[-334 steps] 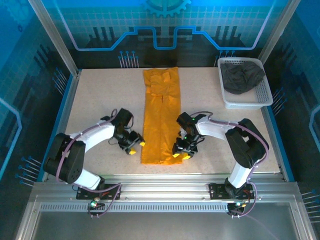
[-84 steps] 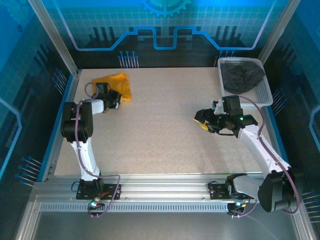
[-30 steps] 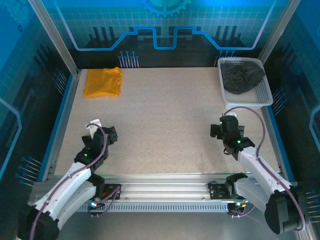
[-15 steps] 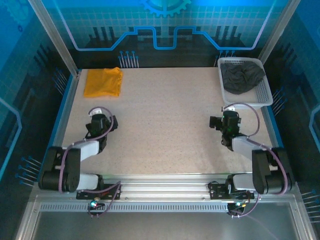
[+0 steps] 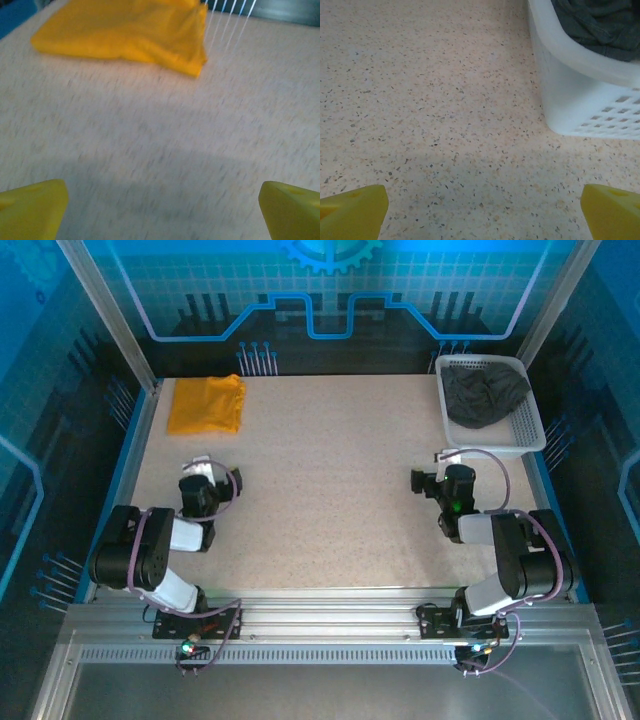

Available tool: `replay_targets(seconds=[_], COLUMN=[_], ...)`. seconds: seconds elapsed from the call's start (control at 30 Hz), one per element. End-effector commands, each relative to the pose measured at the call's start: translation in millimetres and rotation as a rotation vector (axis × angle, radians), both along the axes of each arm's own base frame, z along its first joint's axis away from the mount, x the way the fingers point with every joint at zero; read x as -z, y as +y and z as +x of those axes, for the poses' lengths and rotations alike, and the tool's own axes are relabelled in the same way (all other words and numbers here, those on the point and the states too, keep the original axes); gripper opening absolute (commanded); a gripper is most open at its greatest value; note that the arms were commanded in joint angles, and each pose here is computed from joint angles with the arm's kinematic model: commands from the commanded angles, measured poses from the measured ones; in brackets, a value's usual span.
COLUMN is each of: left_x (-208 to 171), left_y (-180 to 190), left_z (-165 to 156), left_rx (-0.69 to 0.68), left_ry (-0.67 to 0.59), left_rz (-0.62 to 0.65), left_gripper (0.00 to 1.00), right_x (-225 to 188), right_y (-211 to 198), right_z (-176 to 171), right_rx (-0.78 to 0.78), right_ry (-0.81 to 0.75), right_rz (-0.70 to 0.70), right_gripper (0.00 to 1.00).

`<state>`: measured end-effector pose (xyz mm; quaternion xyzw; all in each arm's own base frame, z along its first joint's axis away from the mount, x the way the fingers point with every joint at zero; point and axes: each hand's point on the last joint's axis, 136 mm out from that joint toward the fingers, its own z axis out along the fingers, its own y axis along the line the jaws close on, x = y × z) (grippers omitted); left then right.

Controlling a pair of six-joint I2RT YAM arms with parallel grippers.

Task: Fold and stack the t-shirts

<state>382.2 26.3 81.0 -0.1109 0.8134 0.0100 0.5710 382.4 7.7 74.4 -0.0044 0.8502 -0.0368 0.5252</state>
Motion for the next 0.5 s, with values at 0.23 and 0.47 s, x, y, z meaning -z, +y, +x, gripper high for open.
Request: replay_targets(seconds=[0.23,0.47], left_x=[-14.8,-15.0], left_y=[-9.4,-9.0], left_z=[11.4,11.8], left_rx=[0.051,0.047], left_ry=[-0.036,-0.034], left_rz=[0.024,0.027], left_gripper=[0.99,0.99], right_x=[-21.4,-21.6], right_y=[5.5,6.2], right_z=[12.8,12.9], right_rx=[-0.019,-0.022], right_ry=[-0.081,-0.081], right_rz=[-0.019,-0.019], right_gripper=[1.0,1.0])
